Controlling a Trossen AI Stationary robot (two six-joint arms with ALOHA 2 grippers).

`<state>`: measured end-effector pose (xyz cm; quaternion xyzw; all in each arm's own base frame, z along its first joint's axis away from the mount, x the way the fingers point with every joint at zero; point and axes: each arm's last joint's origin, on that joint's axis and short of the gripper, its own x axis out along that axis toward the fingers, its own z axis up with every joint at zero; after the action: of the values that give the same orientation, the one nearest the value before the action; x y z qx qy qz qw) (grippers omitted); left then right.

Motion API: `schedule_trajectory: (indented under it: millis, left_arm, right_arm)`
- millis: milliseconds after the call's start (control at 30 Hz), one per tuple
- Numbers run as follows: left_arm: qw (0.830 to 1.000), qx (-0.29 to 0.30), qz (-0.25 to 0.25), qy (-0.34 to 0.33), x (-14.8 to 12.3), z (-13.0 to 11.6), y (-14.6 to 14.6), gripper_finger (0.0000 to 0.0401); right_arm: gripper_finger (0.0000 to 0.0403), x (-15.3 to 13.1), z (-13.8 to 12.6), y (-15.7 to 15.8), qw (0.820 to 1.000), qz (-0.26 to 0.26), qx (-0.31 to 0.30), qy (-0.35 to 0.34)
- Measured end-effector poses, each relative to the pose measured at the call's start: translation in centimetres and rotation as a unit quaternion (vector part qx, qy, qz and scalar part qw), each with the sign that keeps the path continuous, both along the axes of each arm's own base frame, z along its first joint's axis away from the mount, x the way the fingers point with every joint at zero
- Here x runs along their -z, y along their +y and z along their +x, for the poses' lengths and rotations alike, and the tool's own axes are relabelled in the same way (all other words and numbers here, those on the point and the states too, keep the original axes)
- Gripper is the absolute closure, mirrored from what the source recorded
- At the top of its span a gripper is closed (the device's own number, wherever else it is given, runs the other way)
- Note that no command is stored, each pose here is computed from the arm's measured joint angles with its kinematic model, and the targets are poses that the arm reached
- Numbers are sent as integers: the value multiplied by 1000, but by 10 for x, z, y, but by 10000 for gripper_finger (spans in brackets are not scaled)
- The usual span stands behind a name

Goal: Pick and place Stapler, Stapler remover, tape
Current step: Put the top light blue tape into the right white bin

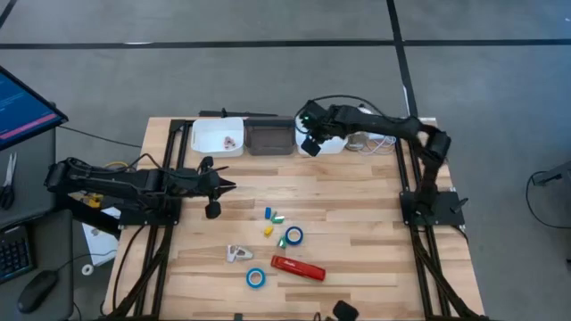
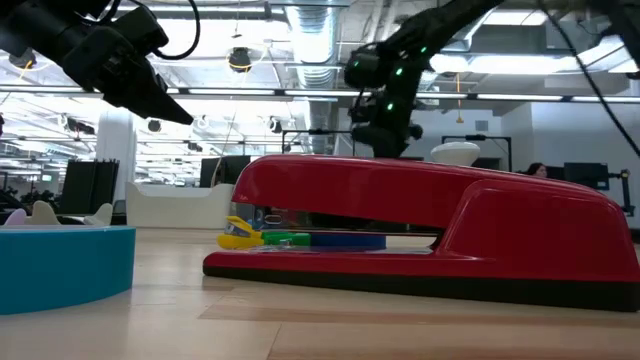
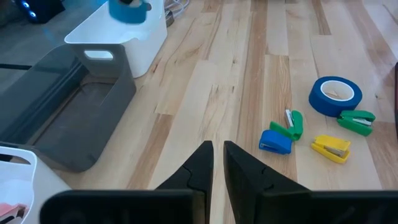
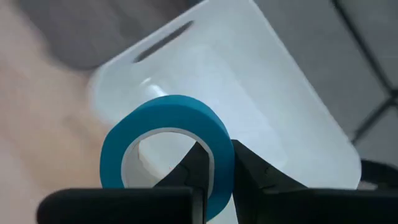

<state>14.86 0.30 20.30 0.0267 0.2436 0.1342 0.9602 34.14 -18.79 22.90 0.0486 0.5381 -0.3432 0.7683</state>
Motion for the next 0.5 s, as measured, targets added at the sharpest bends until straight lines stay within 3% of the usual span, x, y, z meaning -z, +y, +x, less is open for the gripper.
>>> schedule_trajectory:
  millis: [100,500]
  left_arm:
    - [1000,0,0,-1,0,0,0,371]
    - [1000,1,0,-2,0,0,0,371]
  right_arm:
    - [374,7,12,-9,999,-31,1,24]
    - [374,31,38,-27,997,-41,-11,57]
